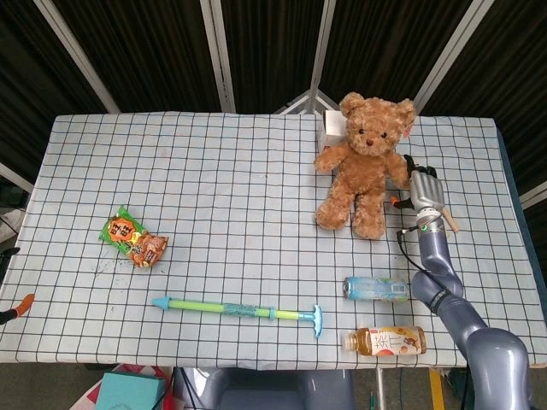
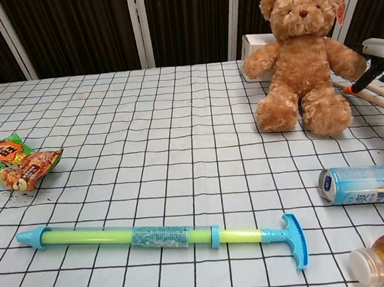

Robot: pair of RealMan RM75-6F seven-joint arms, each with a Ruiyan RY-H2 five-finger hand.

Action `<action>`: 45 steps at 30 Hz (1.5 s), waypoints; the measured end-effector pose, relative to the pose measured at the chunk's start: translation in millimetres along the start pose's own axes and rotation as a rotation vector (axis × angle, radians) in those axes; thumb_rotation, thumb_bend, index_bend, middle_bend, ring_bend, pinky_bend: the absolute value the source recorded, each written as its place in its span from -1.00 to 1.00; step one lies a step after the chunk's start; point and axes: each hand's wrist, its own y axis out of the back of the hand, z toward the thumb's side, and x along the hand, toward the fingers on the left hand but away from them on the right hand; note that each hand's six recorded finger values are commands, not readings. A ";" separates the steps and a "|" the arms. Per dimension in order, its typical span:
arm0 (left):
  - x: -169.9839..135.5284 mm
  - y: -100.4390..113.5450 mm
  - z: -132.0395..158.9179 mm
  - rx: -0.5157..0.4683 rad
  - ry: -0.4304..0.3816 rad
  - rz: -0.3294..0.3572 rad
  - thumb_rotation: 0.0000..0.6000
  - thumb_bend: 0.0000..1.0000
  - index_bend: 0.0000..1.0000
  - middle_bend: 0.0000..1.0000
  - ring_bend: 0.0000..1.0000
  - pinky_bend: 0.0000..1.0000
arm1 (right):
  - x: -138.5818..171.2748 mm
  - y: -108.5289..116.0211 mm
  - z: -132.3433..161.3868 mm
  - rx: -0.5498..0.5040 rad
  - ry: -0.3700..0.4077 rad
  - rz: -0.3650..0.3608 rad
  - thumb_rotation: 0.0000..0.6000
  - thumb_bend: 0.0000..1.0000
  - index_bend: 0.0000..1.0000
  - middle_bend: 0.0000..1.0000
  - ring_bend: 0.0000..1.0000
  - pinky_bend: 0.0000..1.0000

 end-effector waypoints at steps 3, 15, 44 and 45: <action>0.0 -0.1 0.3 0.000 -0.001 -0.001 1.00 -0.38 -0.64 -1.00 -1.00 -0.76 | 1.6 3.2 -2.2 0.010 0.001 0.016 1.00 -0.46 -1.00 -0.69 -0.88 -1.00; -0.1 0.7 -0.3 -0.009 -0.006 -0.003 1.00 -0.38 -0.63 -1.00 -1.00 -0.76 | 17.1 27.4 -33.5 0.060 -0.029 -0.028 1.00 -0.46 -1.00 -0.69 -0.88 -1.00; -1.6 3.3 8.2 -0.063 -0.089 -0.028 1.00 -0.38 -0.62 -1.00 -1.00 -0.76 | 301.5 68.8 -125.8 0.236 0.069 -0.265 1.00 -0.46 -0.86 -0.71 -0.89 -1.00; -1.1 3.2 8.6 -0.063 -0.091 -0.028 1.00 -0.38 -0.62 -1.00 -1.00 -0.76 | 307.0 68.9 -128.2 0.245 0.069 -0.269 1.00 -0.46 -0.86 -0.73 -0.90 -1.00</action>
